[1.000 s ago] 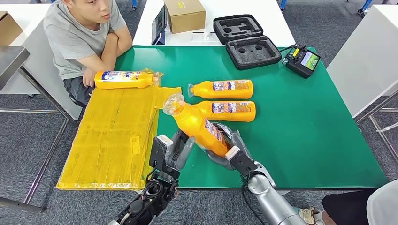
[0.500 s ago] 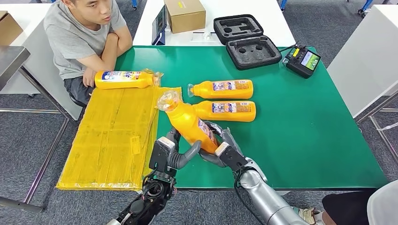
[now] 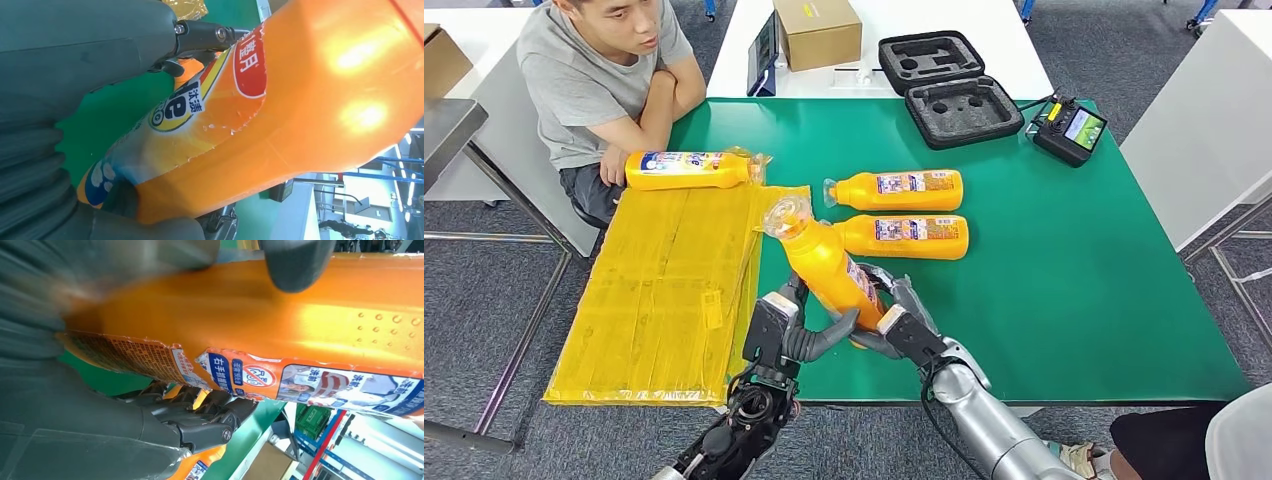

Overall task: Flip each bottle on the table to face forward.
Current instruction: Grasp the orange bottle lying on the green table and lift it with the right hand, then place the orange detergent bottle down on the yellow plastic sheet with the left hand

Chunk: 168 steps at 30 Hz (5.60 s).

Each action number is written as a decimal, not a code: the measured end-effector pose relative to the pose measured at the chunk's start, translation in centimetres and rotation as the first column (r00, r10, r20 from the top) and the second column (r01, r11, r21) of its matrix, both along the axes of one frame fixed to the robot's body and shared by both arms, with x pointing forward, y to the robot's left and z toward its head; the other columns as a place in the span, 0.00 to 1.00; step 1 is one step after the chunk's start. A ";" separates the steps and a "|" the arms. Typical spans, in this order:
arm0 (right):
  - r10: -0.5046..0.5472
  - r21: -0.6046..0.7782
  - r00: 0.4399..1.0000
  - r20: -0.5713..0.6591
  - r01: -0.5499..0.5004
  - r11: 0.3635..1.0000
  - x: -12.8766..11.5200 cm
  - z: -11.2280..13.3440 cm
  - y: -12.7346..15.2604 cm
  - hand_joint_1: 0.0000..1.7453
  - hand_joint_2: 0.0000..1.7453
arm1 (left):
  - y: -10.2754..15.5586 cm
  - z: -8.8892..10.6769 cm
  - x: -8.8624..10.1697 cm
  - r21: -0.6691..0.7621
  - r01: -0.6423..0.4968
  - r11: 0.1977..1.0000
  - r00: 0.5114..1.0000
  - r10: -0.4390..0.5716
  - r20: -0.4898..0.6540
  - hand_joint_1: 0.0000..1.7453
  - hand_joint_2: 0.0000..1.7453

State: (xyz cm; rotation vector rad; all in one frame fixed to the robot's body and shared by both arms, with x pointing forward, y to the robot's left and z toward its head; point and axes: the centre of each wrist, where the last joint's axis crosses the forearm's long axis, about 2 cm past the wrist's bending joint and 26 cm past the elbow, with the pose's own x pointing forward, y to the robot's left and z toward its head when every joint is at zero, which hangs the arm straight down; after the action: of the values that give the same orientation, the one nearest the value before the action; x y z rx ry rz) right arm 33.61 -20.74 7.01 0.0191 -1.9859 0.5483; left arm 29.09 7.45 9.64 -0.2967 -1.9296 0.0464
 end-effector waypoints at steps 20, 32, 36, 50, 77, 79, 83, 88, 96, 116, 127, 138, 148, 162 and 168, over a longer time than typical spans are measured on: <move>0.031 -0.062 0.999 0.019 -0.030 0.998 -0.4 -0.3 1.4 0.72 1.00 | 0.3 -0.1 0.6 -0.069 0.024 0.997 0.999 -0.027 -0.033 0.91 1.00; 0.036 -0.084 0.999 0.014 -0.035 0.996 -0.4 -0.5 2.1 0.00 1.00 | 0.5 0.2 1.0 -0.049 0.026 0.998 1.000 -0.026 -0.008 1.00 1.00; 0.025 -0.071 1.000 0.008 -0.024 0.997 -0.5 -0.6 2.0 0.00 1.00 | 0.4 0.3 1.0 -0.034 0.015 0.999 1.000 -0.015 -0.003 1.00 1.00; 0.009 -0.030 0.999 -0.034 -0.010 0.999 -0.8 -1.2 1.3 0.00 1.00 | 1.1 0.4 1.4 -0.023 -0.054 0.998 0.999 0.054 -0.003 1.00 1.00; -0.040 0.130 0.999 -0.034 0.044 0.991 -3.0 -1.0 1.3 0.00 1.00 | 14.0 9.0 5.2 0.475 -0.838 0.270 0.526 0.163 0.835 0.99 1.00; -0.043 0.146 0.998 -0.040 0.048 0.988 -3.0 -1.0 1.3 0.00 1.00 | 14.7 9.3 5.1 0.492 -0.850 0.187 0.518 0.127 0.846 0.99 1.00; -0.049 0.180 0.997 -0.062 0.059 0.982 -3.4 -1.2 1.3 0.00 1.00 | 15.2 9.8 5.4 0.552 -0.833 0.016 0.544 0.203 0.814 0.94 1.00; -0.059 0.199 0.995 -0.081 0.074 0.977 -3.7 -1.5 1.1 0.00 1.00 | 13.9 10.1 6.4 0.596 -0.802 -0.039 0.556 0.315 0.769 0.98 1.00; -0.067 0.223 0.993 -0.097 0.087 0.971 -3.8 -1.7 1.0 0.00 1.00 | 11.4 5.6 7.1 0.709 -0.698 -0.100 0.700 0.116 0.705 1.00 1.00; -0.077 0.236 0.991 -0.112 0.102 0.966 -3.9 -1.9 0.8 0.00 1.00 | 14.6 -0.8 8.8 0.861 -0.385 -0.334 0.908 0.028 0.417 0.90 1.00; -0.069 0.239 0.990 -0.126 0.098 0.966 -4.1 -2.2 0.9 0.00 1.00 | 16.1 -0.6 10.0 0.900 -0.242 -0.362 0.949 0.105 0.297 0.87 1.00; -0.068 0.255 0.989 -0.131 0.100 0.962 -4.1 -2.1 1.3 0.00 1.00 | 16.1 -0.2 10.5 0.925 -0.191 -0.327 0.962 0.123 0.243 0.00 1.00; -0.064 0.258 0.987 -0.145 0.100 0.961 -4.1 -2.4 1.2 0.00 1.00 | 16.4 0.0 10.8 0.936 -0.160 -0.313 0.973 0.109 0.202 0.00 1.00; -0.078 0.262 0.986 -0.148 0.115 0.958 -4.0 -2.4 0.9 0.00 1.00 | 16.7 0.2 11.0 0.945 -0.152 -0.289 0.974 0.118 0.192 0.00 1.00; -0.082 0.262 0.985 -0.149 0.120 0.958 -4.0 -2.4 0.8 0.00 1.00 | 16.8 0.2 11.0 0.946 -0.151 -0.286 0.975 0.116 0.190 0.00 1.00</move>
State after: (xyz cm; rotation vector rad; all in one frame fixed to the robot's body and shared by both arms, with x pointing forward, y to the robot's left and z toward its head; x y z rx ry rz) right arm 29.59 -19.93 4.59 0.1199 -1.9020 0.2008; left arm 40.08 24.23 9.82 1.1530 -1.3134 -1.4445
